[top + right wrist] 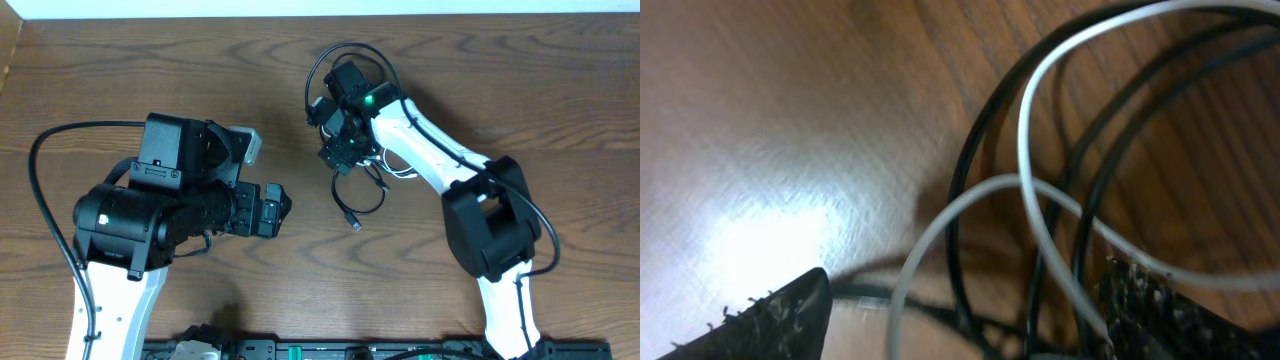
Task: Untangle cables
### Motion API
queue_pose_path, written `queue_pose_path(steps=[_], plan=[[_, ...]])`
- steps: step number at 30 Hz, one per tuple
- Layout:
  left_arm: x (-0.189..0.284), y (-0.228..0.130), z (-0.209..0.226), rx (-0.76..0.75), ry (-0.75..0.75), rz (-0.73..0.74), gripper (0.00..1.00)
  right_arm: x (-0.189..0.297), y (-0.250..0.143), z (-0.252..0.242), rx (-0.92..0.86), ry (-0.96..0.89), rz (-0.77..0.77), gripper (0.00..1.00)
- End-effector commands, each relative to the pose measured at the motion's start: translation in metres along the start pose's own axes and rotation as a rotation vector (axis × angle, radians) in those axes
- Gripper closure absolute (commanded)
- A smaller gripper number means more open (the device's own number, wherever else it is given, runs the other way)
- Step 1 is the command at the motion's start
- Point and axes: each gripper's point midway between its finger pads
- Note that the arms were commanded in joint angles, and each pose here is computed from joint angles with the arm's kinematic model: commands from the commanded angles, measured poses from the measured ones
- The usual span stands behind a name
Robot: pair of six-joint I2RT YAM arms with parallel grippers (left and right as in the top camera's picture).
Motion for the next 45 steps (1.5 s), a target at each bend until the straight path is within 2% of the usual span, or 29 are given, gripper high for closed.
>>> queue_pose_path(steps=[1, 20, 24, 28, 37, 39, 41, 45], plan=[[0.004, 0.003, -0.003, 0.004, -0.013, -0.014, 0.02, -0.012, 0.006, 0.001, -0.001, 0.003, -0.011, 0.16], [0.004, 0.003, -0.003, 0.004, -0.013, -0.014, 0.02, -0.025, -0.009, 0.005, -0.005, 0.020, 0.053, 0.24], [0.004, 0.003, -0.003, 0.004, -0.013, -0.014, 0.02, -0.025, -0.008, 0.006, -0.014, 0.020, 0.053, 0.35], [0.004, 0.003, -0.003, 0.004, -0.013, -0.014, 0.02, -0.024, -0.007, 0.006, -0.057, 0.018, 0.049, 0.41], [0.004, 0.003, -0.003, 0.004, -0.013, -0.014, 0.02, 0.003, 0.007, 0.006, -0.062, 0.004, -0.014, 0.37], [0.004, 0.003, -0.003, 0.004, -0.013, -0.014, 0.02, 0.017, 0.015, 0.006, -0.060, -0.004, -0.052, 0.55], [0.004, 0.003, -0.003, 0.004, -0.013, -0.014, 0.02, 0.031, 0.023, 0.006, -0.074, -0.010, -0.090, 0.79], [0.004, 0.003, -0.003, 0.004, -0.013, -0.014, 0.02, 0.048, 0.029, 0.007, -0.076, -0.017, -0.124, 0.97]])
Point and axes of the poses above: each gripper's point midway between its finger pads, its own x axis back along the fingers, its own z axis along the line the jaws close on, y = z × x, and after that the axes turned 6 degrees about -x, right-handed
